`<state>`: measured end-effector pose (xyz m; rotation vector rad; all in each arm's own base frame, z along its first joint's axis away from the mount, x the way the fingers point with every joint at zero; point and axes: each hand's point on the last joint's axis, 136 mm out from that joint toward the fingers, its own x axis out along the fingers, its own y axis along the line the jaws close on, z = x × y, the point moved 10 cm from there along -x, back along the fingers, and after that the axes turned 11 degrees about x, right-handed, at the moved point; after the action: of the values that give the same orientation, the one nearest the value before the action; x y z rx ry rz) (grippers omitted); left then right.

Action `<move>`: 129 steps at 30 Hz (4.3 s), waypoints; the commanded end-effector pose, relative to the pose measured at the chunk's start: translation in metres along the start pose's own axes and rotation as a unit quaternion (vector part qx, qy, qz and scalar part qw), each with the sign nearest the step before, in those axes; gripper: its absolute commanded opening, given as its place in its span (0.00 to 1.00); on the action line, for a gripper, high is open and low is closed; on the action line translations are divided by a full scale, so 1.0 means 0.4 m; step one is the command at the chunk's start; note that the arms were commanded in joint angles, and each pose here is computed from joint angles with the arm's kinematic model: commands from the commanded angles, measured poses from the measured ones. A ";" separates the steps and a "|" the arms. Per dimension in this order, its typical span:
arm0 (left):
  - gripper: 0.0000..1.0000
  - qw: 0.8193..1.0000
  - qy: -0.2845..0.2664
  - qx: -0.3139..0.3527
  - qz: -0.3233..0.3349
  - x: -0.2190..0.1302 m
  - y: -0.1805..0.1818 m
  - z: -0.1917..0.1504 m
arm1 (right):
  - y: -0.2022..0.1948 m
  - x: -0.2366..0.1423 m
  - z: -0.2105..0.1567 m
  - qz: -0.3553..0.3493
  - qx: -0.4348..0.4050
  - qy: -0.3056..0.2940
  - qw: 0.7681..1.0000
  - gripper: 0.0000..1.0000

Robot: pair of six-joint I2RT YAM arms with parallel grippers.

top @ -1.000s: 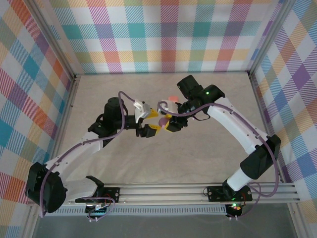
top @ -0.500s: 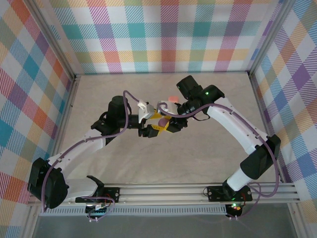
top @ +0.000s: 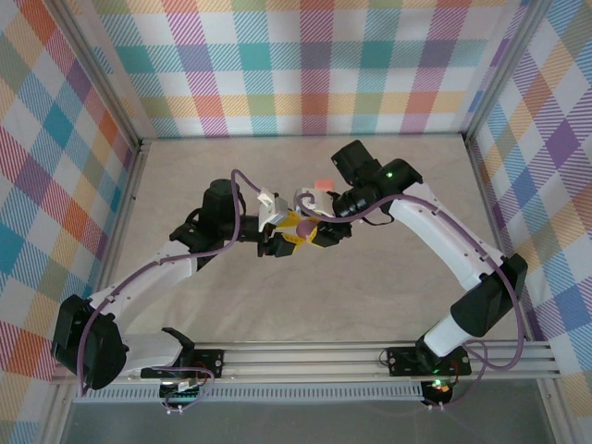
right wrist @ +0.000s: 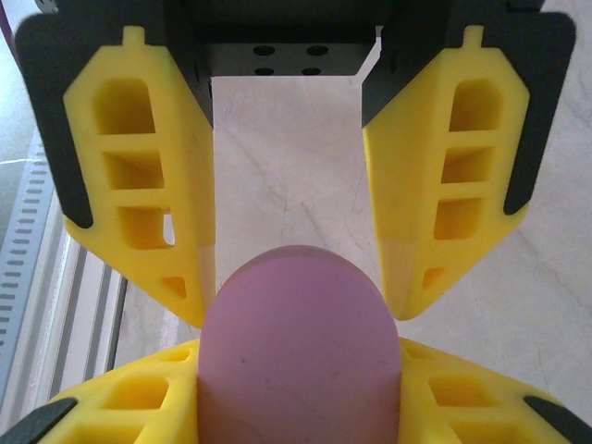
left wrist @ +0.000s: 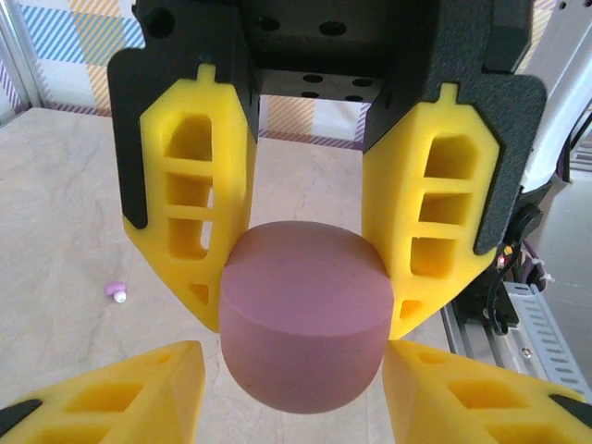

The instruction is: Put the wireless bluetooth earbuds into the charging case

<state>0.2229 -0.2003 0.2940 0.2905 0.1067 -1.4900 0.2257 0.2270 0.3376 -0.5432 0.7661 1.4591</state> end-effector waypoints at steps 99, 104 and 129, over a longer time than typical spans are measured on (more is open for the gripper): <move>0.19 0.993 -0.068 -0.048 0.081 -0.042 -0.031 -0.023 | -0.091 -0.065 0.018 -0.125 0.103 -0.120 0.979 0.82; 0.19 0.993 -0.066 -0.048 0.082 -0.043 -0.033 -0.027 | -0.097 -0.080 0.021 -0.137 0.112 -0.130 0.976 0.82; 0.19 0.987 -0.036 -0.076 0.134 -0.046 -0.025 -0.060 | -0.077 -0.155 -0.005 -0.172 0.236 -0.181 0.939 0.84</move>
<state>0.2151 -0.1792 0.2746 0.1112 0.1268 -1.2406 0.2681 0.1944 0.3607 -0.1218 0.6906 1.0198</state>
